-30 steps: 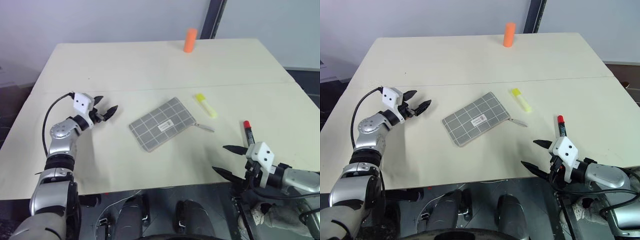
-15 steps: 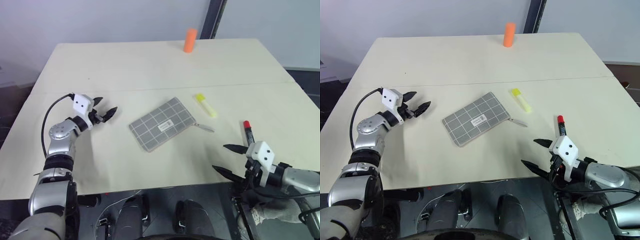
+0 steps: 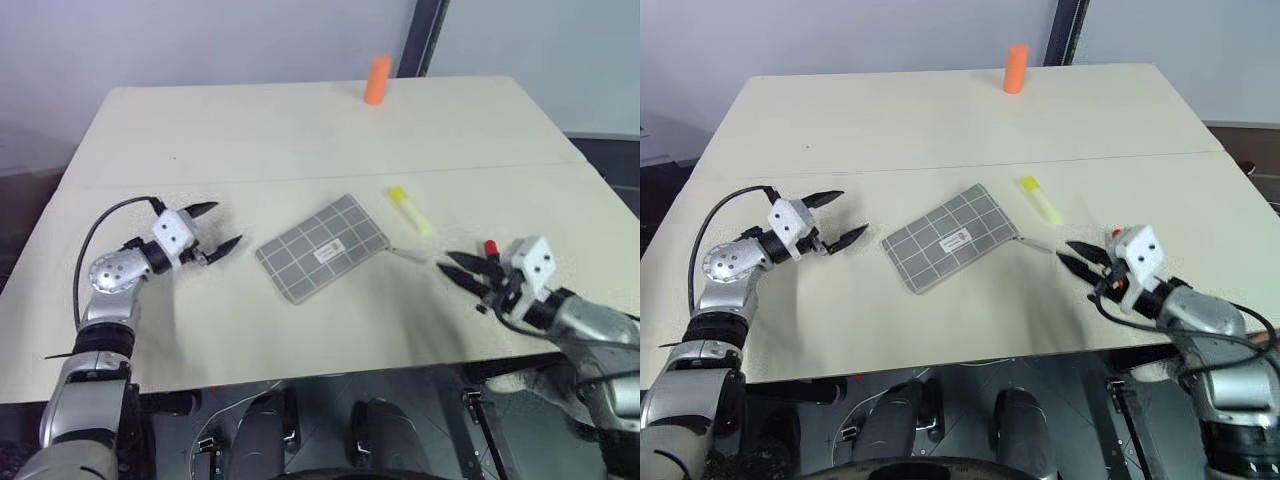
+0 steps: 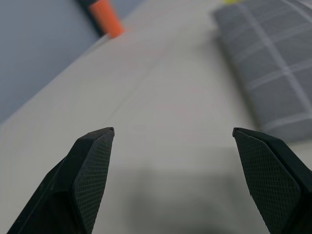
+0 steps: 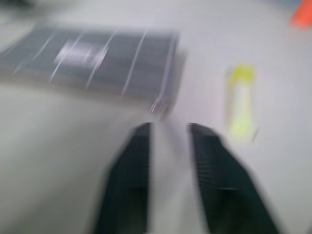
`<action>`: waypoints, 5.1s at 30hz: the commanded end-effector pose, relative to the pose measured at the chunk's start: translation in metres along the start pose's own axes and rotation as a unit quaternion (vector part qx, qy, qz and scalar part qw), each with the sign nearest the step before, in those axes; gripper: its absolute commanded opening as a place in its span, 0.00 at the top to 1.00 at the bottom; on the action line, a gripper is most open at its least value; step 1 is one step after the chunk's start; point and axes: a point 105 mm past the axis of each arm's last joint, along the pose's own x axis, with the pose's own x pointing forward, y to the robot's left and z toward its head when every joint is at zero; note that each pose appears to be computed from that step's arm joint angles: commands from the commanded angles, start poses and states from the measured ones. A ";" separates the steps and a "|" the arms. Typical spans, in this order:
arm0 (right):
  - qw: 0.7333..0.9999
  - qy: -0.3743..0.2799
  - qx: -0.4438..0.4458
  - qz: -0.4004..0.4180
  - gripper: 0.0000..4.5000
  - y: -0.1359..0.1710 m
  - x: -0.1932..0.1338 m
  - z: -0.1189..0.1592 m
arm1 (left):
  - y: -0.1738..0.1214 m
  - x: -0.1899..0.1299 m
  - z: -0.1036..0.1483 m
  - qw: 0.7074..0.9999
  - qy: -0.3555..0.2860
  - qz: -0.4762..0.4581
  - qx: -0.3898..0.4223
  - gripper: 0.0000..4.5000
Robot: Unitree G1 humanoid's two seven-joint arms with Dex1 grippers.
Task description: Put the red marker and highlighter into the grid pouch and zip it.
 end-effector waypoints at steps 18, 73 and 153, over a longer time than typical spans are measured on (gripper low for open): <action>0.992 0.093 -0.073 -0.034 0.99 0.013 0.100 -0.054 | -0.083 0.009 0.038 0.959 -0.103 -0.188 0.188 0.09; 0.983 0.165 0.045 -0.060 0.31 -0.008 0.062 -0.059 | -0.061 0.056 0.039 0.983 -0.091 -0.070 0.146 1.00; 0.983 0.020 -0.029 -0.179 0.00 -0.018 0.005 0.005 | -0.049 0.074 0.043 0.988 -0.092 -0.012 0.124 1.00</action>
